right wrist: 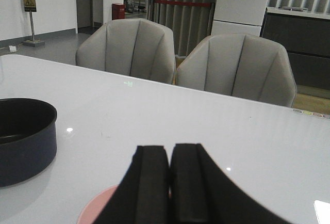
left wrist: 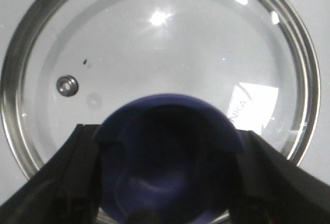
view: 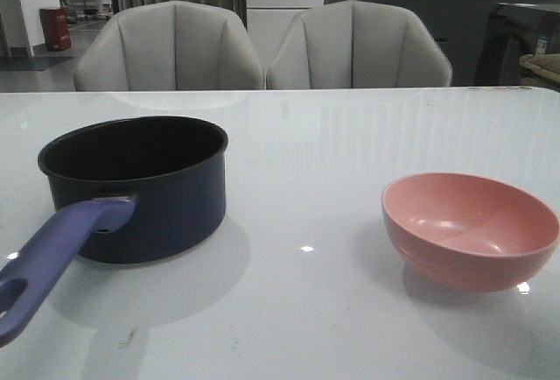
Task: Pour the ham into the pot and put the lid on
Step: 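Close the left gripper on the purple knob and lift the lid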
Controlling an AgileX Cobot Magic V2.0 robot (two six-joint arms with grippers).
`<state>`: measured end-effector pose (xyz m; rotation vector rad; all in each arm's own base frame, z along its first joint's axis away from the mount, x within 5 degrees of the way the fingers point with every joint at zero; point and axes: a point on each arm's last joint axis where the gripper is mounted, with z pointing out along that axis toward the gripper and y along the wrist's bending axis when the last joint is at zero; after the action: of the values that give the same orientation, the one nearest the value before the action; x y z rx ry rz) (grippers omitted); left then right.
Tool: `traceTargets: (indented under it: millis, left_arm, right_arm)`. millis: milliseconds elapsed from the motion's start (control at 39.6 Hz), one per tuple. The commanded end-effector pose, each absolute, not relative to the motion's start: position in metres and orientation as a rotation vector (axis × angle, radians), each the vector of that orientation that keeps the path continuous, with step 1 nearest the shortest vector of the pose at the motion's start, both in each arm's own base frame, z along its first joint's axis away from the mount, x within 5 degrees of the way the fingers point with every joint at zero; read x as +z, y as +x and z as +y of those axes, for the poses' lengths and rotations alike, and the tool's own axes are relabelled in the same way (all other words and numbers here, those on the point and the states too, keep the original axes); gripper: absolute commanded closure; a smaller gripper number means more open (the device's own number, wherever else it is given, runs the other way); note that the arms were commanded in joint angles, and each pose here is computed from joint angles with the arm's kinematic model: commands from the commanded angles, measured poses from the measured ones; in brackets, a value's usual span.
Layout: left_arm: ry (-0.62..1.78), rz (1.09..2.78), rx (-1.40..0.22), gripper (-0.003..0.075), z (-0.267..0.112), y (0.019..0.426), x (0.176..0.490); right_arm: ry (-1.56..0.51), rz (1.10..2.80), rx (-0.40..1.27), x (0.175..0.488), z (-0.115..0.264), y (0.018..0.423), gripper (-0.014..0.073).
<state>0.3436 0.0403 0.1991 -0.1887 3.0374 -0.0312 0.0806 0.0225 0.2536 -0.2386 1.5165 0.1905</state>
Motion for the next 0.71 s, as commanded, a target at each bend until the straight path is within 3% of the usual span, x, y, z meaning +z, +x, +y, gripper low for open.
traceTargets:
  millis: [0, 479, 681]
  left_arm:
    - [-0.182, 2.91, -0.019, 0.0606, 0.04, 0.345, 0.239]
    - [-0.198, 2.81, -0.077, 0.0606, 0.036, 0.34, 0.281]
    - [-0.096, 2.776, -0.13, 0.0606, 0.009, 0.348, 0.307]
  right_arm:
    - [-0.206, 1.429, 0.166, 0.269, 0.02, 0.081, 0.0442]
    - [-0.206, 1.429, 0.166, 0.269, 0.02, 0.081, 0.0442]
    - [-0.206, 1.429, 0.166, 0.269, 0.02, 0.081, 0.0442]
